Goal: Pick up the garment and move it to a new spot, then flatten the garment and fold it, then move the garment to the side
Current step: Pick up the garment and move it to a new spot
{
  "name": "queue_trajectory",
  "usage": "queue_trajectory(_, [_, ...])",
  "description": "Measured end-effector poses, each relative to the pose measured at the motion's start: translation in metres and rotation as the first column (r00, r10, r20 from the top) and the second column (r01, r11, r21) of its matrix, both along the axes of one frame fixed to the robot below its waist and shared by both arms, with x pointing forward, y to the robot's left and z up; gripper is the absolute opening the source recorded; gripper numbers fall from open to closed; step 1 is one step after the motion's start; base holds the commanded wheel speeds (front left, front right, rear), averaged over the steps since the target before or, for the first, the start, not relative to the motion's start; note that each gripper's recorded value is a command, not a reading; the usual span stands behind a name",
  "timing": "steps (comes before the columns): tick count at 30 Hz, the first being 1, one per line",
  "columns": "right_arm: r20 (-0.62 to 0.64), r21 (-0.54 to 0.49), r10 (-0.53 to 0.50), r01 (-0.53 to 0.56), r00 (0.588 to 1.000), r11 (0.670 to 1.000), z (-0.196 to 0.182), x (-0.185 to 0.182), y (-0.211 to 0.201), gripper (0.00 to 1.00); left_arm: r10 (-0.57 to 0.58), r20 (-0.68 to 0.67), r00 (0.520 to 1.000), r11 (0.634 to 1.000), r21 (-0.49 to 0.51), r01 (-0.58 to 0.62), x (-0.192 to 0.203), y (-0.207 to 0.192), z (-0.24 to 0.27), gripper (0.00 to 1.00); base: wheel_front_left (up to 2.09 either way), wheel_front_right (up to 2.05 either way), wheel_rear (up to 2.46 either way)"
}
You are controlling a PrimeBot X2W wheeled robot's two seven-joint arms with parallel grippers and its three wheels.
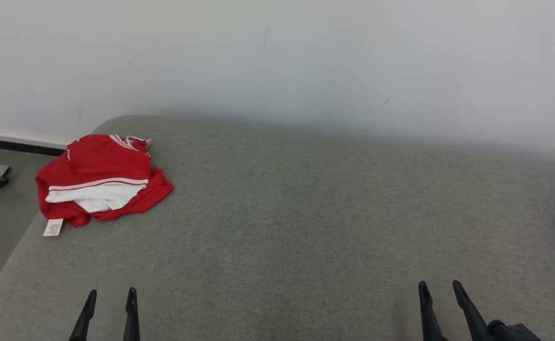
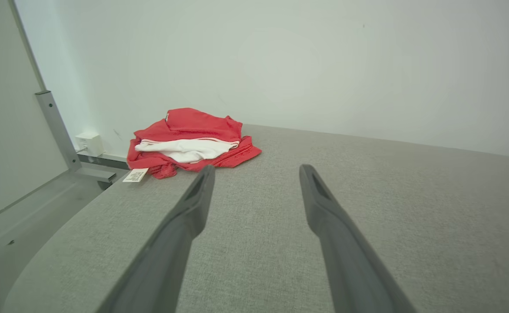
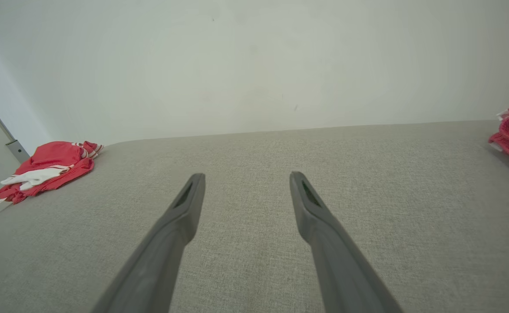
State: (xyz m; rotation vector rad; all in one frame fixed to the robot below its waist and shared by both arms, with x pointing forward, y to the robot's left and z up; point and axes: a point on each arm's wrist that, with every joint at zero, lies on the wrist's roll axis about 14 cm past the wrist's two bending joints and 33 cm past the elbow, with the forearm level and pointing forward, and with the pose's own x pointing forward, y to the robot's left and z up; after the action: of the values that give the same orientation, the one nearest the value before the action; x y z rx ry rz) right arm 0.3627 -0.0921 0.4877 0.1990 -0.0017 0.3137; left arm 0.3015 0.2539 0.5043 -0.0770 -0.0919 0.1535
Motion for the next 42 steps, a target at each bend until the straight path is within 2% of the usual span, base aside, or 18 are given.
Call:
queue_trajectory(10, [-0.016,-0.001,0.157,-0.157,0.988,0.988,-0.004,0.011,0.053,1.0,0.188,-0.016,0.982,0.982,0.003,-0.188,-0.046,0.051,-0.005,1.0,0.0,0.0,0.0])
queue_trajectory(22, [-0.01,0.003,0.331,-0.331,0.944,0.944,-0.001,0.016,0.117,1.0,0.384,-0.019,0.923,0.923,0.008,-0.384,-0.102,0.096,-0.005,1.0,0.0,0.0,0.0])
queue_trajectory(28, [-0.018,0.002,0.347,-0.347,0.938,0.938,-0.005,0.019,0.124,1.0,0.413,-0.037,0.91,0.911,0.008,-0.413,-0.11,0.099,-0.009,1.0,0.0,0.0,0.0])
queue_trajectory(35, [-0.019,-0.005,0.333,-0.334,0.943,0.943,-0.005,0.02,0.119,1.0,0.403,-0.04,0.914,0.915,0.008,-0.403,-0.107,0.098,-0.011,1.0,0.0,0.0,0.0])
queue_trajectory(42, [0.005,-0.041,0.279,-0.278,0.96,0.96,-0.003,0.031,0.1,1.0,0.347,0.022,0.938,0.936,0.06,-0.348,-0.067,0.112,0.018,1.0,0.0,0.0,0.0])
